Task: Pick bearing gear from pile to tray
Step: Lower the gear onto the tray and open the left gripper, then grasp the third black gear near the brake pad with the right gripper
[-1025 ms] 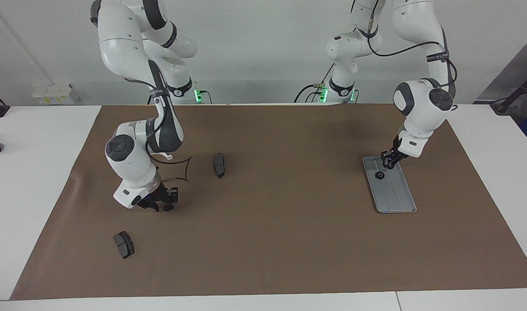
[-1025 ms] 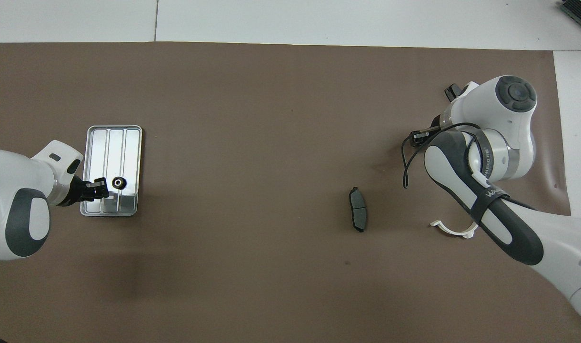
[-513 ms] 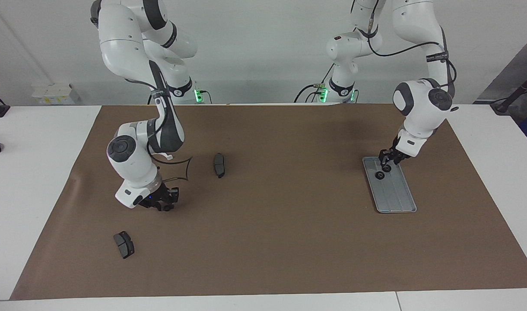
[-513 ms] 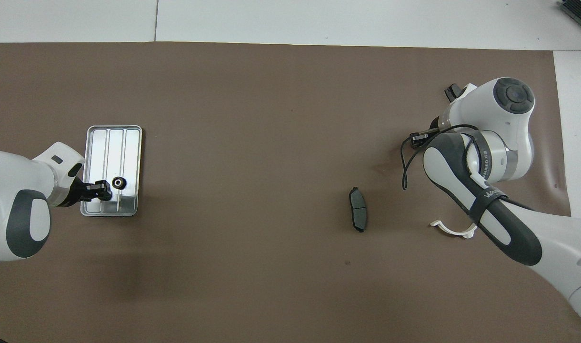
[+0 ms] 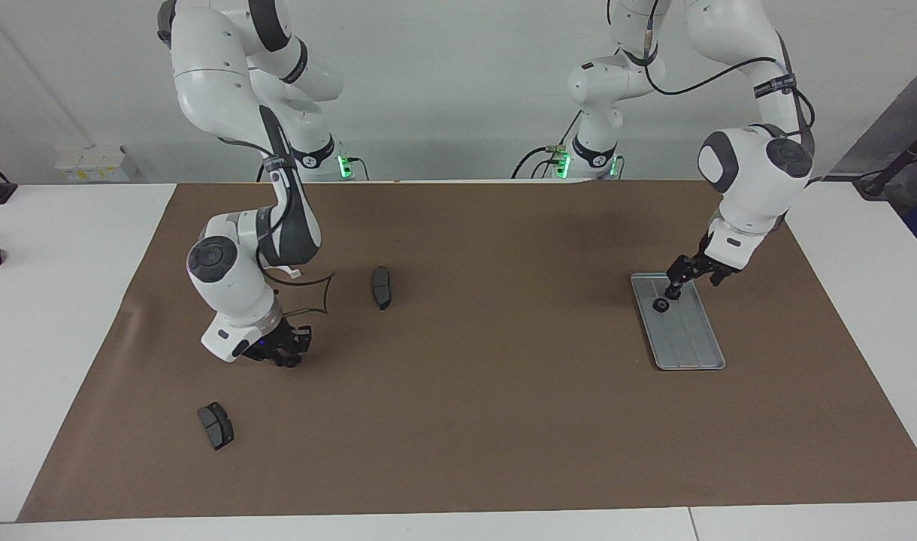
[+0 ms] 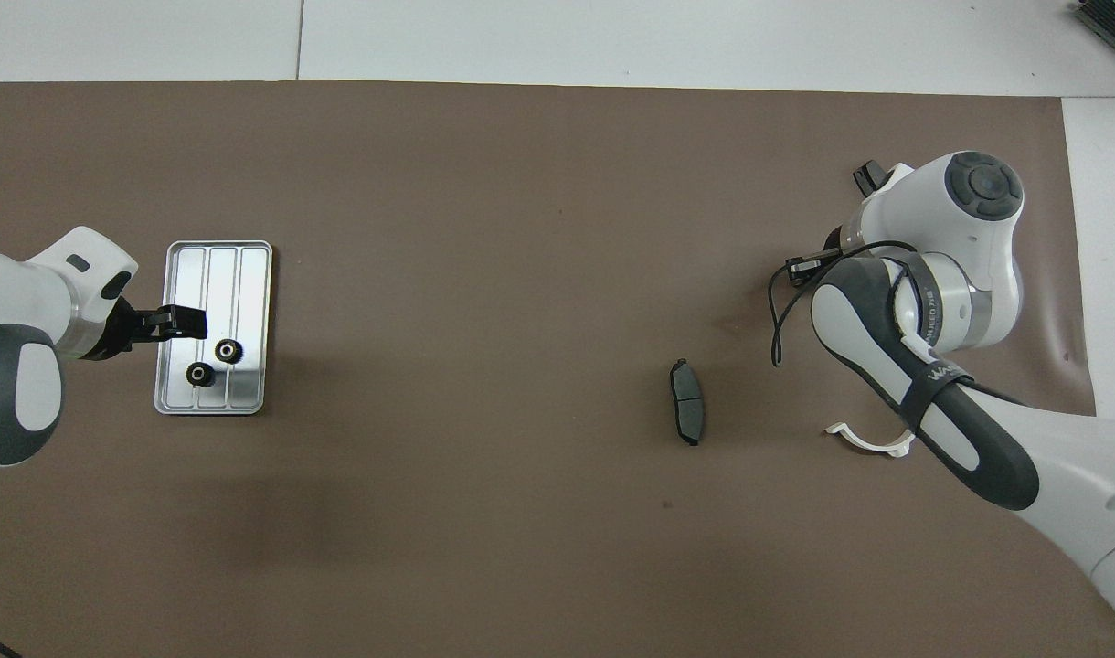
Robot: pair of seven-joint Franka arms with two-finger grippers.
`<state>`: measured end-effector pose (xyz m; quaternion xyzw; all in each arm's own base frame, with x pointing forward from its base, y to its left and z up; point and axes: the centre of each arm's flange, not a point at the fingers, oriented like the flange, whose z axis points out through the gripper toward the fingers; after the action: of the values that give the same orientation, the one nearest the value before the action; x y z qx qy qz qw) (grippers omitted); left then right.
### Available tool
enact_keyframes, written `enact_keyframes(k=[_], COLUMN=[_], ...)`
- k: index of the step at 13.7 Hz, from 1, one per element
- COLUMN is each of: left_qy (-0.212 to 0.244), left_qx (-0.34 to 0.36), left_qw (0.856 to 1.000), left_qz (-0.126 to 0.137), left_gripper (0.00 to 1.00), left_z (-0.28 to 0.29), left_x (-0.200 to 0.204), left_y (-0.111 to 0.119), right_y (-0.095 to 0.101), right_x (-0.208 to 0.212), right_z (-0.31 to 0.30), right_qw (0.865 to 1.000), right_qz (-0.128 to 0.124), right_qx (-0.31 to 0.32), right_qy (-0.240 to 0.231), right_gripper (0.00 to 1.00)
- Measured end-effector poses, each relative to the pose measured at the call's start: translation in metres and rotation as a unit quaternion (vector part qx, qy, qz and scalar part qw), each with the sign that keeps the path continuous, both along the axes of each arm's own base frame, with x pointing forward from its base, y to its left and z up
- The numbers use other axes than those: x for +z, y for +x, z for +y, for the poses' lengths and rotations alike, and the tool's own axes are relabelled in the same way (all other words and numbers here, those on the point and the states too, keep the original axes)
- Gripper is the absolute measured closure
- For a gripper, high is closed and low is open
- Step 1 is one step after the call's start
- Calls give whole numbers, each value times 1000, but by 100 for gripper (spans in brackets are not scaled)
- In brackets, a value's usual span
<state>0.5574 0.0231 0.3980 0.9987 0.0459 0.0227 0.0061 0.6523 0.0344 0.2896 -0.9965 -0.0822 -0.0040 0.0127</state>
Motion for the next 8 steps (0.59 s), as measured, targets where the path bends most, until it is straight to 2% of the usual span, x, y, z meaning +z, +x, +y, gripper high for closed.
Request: enact_keyframes(k=[3,6,8], left_qy=[-1,-2,-2], left_qx=[3,2,-6], left_qw=[1000,1000,1000], left_qz=[-1,5,5], left_gripper=[0,0,0], left_z=[-12,-27,-43], left_x=[37,69,94], left_y=[13,20,23], right_y=[0,0,5], right_x=[0,1,8], right_z=[-1,-1,0], right_qw=[1000,1000,1000], right_qz=[0,-1,-11], right_qx=[0,0,-1], right_qy=[0,0,1], right_gripper=[74,76,76])
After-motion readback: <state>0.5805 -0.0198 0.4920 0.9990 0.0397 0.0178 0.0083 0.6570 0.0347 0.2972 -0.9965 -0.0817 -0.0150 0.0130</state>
